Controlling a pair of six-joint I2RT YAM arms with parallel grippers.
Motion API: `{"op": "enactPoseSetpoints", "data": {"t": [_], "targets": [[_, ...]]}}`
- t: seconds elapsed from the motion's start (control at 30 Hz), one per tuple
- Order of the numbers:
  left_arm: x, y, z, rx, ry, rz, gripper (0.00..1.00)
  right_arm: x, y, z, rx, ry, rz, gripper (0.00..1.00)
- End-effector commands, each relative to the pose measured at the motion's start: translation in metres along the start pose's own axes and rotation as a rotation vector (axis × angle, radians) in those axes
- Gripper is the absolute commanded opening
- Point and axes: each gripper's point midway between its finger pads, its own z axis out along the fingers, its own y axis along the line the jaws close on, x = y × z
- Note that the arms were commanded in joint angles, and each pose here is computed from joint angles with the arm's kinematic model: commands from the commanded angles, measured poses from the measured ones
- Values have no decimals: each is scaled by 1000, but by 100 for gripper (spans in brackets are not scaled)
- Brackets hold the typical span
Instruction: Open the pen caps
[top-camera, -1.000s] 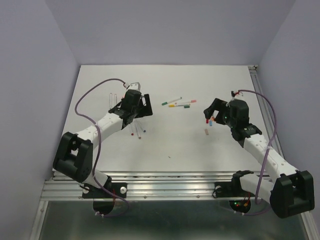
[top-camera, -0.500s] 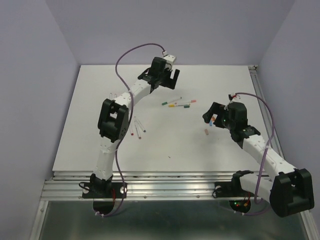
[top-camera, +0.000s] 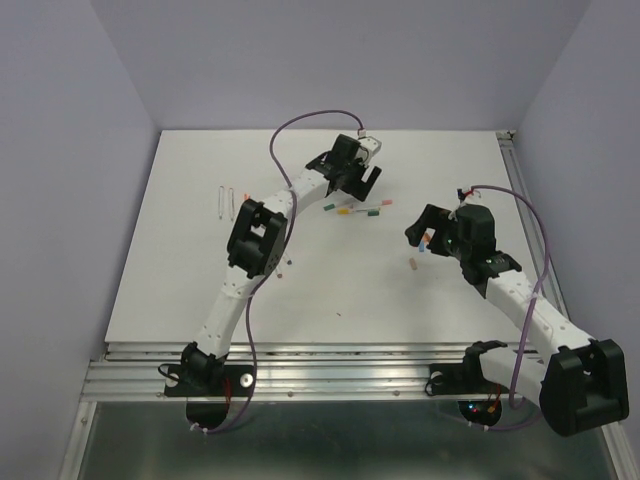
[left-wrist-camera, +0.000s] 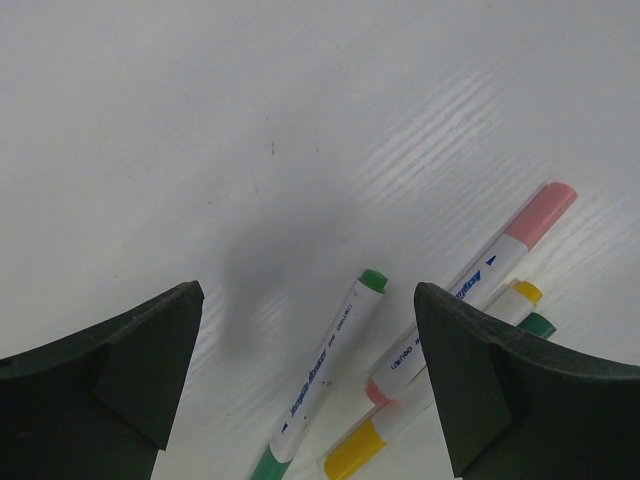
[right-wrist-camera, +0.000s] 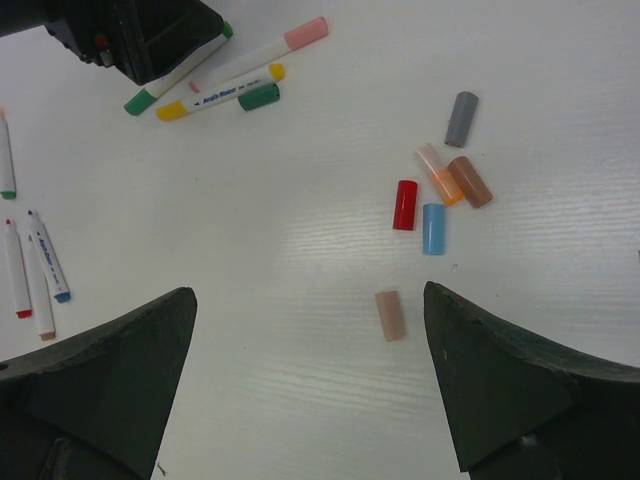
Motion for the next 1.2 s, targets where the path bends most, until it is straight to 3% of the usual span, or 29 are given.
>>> {"op": "enactPoseSetpoints", "data": {"t": [0.0,0.4,0.5,0.63,0.93,1.17], "targets": [[-35,9,-12,-13,-75,27,99,-1,-4,0,5,-18,-6,100],[6,23,11,-85,26,37,89,2,-7,3,21,-10,-4,100],[17,24,12,-98,63,42,83,1,-7,3,22,-12,0,100],[41,33,10,-149,134,36,68,2,-7,4,23,-7,1,100],[97,36,-15,-108,234,-208,56,1,-7,3,23,-11,6,100],[126,42,-29,-146,286,-225,52,-1,-5,-1,11,-23,10,100]]}}
